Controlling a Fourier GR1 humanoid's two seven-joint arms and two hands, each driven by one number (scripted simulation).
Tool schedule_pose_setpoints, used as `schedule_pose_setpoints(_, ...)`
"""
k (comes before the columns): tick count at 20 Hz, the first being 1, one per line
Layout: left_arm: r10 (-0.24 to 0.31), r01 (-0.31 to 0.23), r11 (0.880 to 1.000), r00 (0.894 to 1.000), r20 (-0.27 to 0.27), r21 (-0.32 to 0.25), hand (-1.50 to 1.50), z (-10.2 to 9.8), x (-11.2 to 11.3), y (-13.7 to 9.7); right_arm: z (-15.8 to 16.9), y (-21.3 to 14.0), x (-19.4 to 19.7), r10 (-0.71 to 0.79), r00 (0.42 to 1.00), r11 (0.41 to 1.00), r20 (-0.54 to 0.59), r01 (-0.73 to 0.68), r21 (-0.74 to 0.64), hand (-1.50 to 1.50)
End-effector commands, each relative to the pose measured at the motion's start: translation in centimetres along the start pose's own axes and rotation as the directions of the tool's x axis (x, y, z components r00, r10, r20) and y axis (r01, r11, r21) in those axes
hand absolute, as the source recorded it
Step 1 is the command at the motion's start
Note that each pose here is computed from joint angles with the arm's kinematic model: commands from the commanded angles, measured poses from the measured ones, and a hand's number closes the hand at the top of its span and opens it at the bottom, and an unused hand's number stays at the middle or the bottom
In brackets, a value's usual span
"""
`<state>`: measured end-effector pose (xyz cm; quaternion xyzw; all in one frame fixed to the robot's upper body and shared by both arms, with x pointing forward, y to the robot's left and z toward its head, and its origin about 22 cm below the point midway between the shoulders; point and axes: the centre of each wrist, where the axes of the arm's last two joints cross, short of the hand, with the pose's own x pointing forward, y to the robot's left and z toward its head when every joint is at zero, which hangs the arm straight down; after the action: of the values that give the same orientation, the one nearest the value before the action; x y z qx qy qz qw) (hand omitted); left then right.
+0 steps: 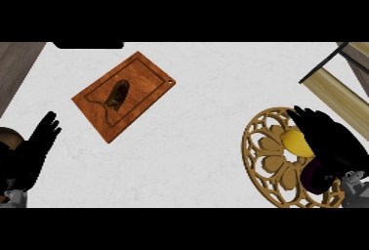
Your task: Pick the lemon from the placemat and place it in the tiered shelf
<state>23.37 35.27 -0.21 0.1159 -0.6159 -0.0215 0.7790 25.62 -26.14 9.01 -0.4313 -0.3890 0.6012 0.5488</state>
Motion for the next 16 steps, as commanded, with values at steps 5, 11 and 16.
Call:
schedule_pose_setpoints(5,-0.008,0.008,1.0,1.0,0.002,0.016,0.0,0.4,-0.3,-0.9,-2.8,1.2,-1.1,0.042,0.999,0.999,-0.018,-0.042,0.023,-1.5)
schedule_pose_setpoints(11,-0.019,0.019,1.0,1.0,-0.011,-0.011,0.0,-0.4,-0.1,0.2,-4.5,2.7,-1.7,0.026,1.0,0.999,-0.009,-0.025,0.027,-1.5)
schedule_pose_setpoints(16,0.0,0.0,1.0,1.0,0.001,0.013,0.0,0.4,-1.3,0.4,-4.8,5.5,-3.5,0.027,1.0,1.0,0.015,-0.027,0.008,-1.5)
